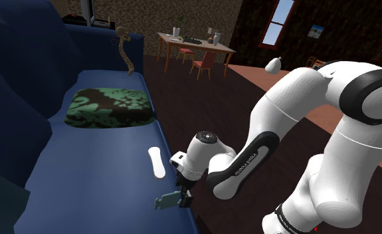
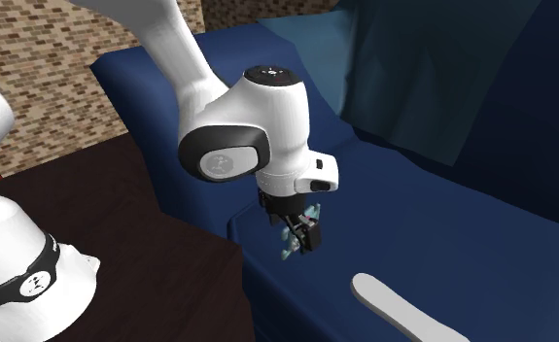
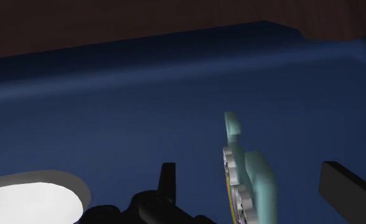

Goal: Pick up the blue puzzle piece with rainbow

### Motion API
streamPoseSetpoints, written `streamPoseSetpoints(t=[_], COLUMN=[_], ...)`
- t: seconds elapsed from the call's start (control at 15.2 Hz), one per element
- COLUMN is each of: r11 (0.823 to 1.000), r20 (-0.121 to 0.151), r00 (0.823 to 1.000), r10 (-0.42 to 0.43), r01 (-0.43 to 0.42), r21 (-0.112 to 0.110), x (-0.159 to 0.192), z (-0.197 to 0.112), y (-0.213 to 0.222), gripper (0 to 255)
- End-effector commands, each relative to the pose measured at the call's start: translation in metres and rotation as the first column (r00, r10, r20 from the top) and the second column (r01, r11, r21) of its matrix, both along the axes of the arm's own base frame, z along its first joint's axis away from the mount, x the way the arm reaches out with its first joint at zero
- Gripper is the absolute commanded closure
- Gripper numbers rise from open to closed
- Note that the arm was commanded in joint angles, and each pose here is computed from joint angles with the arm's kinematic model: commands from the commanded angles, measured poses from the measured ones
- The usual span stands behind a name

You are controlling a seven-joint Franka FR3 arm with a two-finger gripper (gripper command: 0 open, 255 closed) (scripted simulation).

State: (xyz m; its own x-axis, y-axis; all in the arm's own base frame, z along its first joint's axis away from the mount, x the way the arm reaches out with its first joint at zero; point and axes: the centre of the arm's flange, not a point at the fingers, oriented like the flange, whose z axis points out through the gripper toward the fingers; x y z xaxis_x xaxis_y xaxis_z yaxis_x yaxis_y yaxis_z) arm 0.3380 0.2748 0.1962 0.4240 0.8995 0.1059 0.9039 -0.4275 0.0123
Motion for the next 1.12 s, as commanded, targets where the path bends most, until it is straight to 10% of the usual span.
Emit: streamPoseSetpoints(t=[0.0, 0.07, 1.06], r11=[1.0, 1.0, 1.0], r20=[0.0, 0.0, 0.0], r00=[1.0, 1.0, 1.0], r10=[0.0, 0.0, 0.0], r01=[0.0, 0.0, 0.0], r21=[0.0, 0.0, 0.0], x=[0.0, -0.001, 0.0], z=[-0.004, -0.003, 0.027], y=[0.0, 0.0, 0.0], gripper=[0, 255, 255])
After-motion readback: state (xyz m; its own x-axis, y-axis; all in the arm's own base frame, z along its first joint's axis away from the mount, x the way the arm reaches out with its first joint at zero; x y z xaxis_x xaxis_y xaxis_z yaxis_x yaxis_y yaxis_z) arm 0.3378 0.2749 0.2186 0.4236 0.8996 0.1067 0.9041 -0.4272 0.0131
